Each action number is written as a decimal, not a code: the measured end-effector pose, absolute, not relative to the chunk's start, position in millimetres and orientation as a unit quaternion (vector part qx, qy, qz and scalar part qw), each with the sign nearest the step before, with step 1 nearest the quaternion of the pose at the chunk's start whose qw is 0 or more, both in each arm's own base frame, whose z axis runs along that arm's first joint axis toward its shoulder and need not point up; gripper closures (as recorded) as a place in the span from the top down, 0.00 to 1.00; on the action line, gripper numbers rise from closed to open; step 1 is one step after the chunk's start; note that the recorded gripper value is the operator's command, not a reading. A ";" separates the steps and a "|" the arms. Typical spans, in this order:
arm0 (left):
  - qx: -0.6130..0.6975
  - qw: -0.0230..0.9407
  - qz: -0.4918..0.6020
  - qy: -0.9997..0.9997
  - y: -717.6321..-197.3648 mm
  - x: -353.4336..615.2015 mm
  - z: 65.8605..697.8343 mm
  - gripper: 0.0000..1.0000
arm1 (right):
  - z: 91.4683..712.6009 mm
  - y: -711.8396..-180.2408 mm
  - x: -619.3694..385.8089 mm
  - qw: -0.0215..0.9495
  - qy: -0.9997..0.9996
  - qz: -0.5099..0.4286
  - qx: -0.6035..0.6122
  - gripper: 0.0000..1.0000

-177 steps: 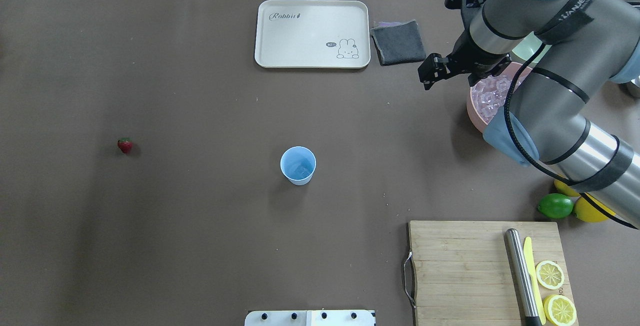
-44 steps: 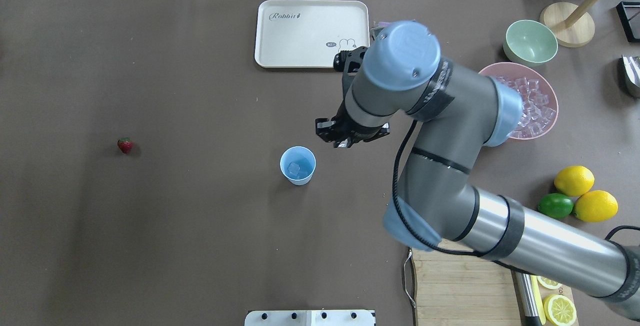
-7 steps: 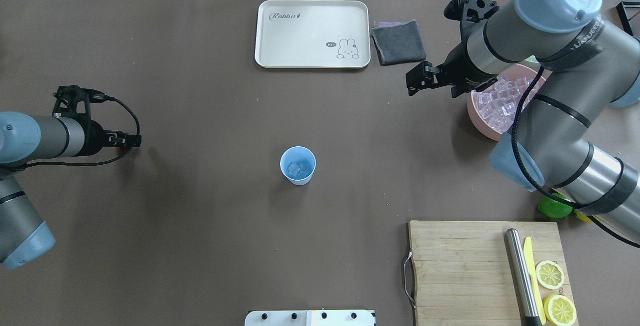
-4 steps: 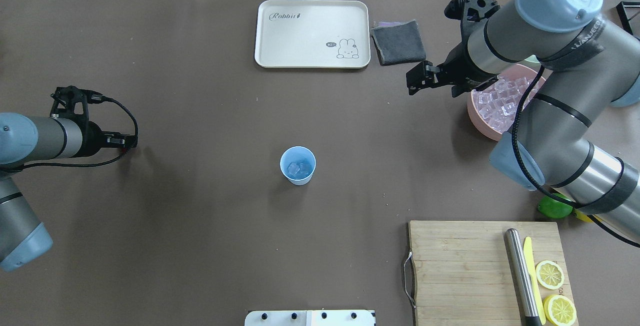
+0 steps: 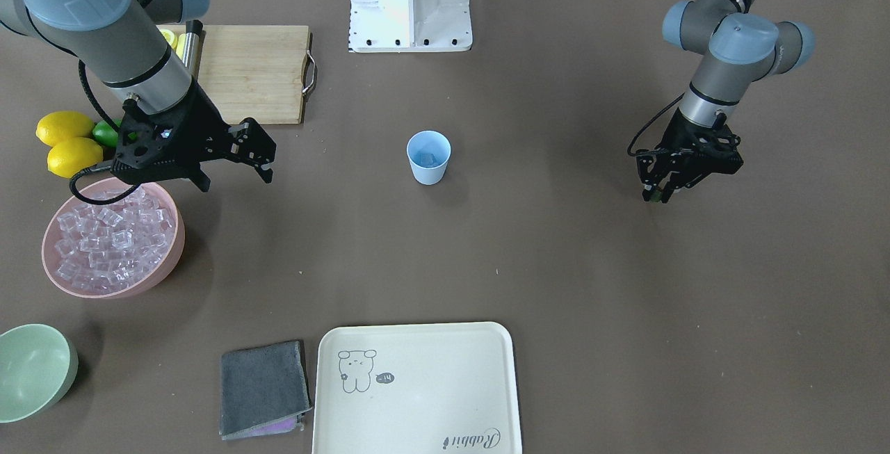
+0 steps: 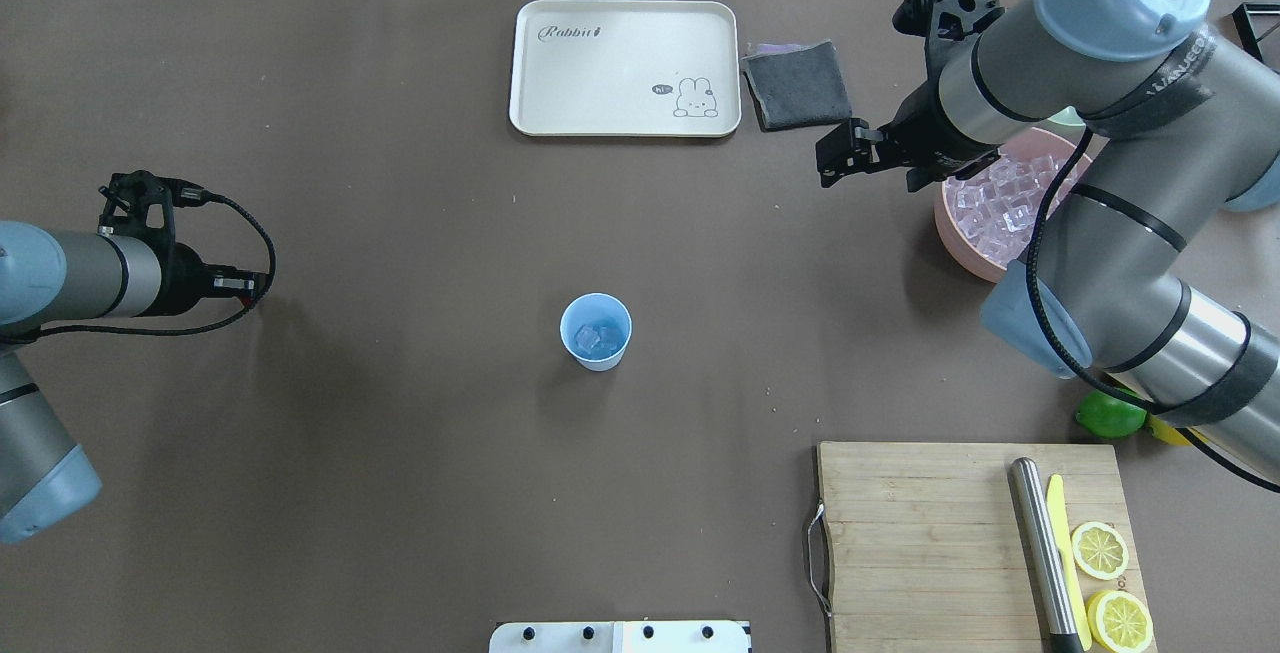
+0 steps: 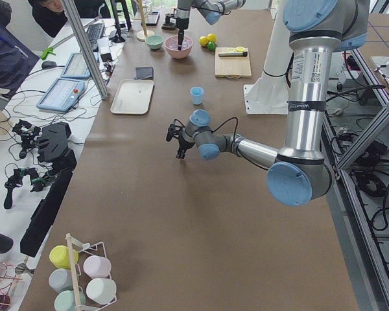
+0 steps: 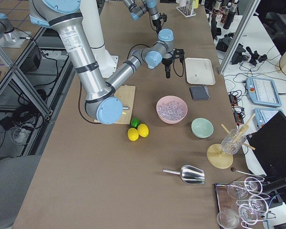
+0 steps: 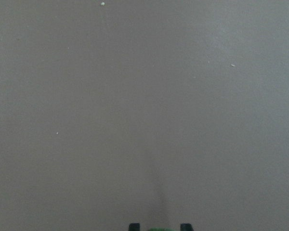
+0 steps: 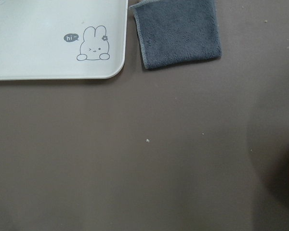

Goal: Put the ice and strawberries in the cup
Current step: 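Close the left gripper on the strawberry and lift it, then carry the strawberry with the left gripper over the blue cup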

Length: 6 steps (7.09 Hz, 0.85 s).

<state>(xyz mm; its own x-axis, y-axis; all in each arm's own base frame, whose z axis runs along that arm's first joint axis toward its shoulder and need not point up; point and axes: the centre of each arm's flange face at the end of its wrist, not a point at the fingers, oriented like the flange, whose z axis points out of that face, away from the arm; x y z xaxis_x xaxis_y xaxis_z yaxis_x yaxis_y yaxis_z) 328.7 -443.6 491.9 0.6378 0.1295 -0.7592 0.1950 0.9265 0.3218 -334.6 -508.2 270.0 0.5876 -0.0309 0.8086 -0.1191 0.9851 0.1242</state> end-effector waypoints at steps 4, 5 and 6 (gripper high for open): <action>0.161 0.848 -0.070 0.500 -515.0 256.3 360.7 0.00 | 269.5 -507.9 -332.7 0.886 -0.455 0.026 0.085 0.99; 0.150 0.839 -0.099 0.513 -519.1 283.0 316.4 0.00 | 268.7 -507.6 -332.3 0.886 -0.455 0.026 0.086 0.99; 0.140 0.833 -0.118 0.522 -511.4 324.9 273.5 0.00 | 267.3 -507.3 -332.0 0.885 -0.456 0.028 0.086 1.00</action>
<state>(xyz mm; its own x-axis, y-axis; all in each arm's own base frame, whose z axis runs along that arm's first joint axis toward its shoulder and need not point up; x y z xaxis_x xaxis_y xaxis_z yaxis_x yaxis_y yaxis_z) 324.9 -511.4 273.5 0.4264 -0.0500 -0.9032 0.3428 0.9329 0.1102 -332.0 -507.3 267.3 0.5819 -0.0289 0.8128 -0.1277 0.9837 0.1263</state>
